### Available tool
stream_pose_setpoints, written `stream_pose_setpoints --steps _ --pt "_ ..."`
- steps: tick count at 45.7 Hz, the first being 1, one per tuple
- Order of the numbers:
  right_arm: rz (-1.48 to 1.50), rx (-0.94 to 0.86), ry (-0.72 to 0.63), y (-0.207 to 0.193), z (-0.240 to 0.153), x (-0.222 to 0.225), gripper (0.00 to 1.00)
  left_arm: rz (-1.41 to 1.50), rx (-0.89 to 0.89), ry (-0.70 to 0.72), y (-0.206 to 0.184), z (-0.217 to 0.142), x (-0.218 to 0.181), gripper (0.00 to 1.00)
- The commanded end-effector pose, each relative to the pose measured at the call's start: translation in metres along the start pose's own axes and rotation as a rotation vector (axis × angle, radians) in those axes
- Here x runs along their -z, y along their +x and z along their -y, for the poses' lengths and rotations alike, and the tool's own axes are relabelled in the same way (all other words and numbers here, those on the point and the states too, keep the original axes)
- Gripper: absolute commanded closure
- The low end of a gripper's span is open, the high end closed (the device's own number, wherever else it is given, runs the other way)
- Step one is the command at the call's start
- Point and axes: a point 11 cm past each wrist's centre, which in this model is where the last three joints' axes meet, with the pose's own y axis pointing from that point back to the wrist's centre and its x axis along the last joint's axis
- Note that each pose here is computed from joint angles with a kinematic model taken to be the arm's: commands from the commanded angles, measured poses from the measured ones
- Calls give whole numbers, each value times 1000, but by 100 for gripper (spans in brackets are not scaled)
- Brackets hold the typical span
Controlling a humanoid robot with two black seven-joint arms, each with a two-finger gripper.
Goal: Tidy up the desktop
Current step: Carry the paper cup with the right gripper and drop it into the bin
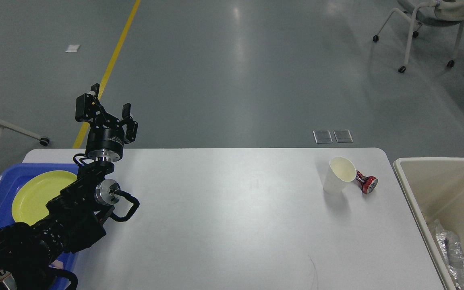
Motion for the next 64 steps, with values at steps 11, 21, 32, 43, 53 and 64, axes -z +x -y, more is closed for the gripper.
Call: stream_pose_setpoints --steps 11,21,32,43,53,64 --pt "229 141 -561 -58 -11 -212 100 -1 -1 -1 0 0 0 0" --pt "446 332 -823 -148 -11 -336 100 0 0 0 0 0 0 0" --pt "453 214 -1101 -201 -35 -430 100 0 0 0 0 0 0 0" --pt "181 118 -1432 -223 -86 -489 100 -1 -1 -1 0 0 0 0" --pt "-38 65 -1525 -241 -102 -507 0 0 0 0 0 0 0 0" --pt "12 82 -1479 -244 -88 -503 0 0 0 0 0 0 0 0"
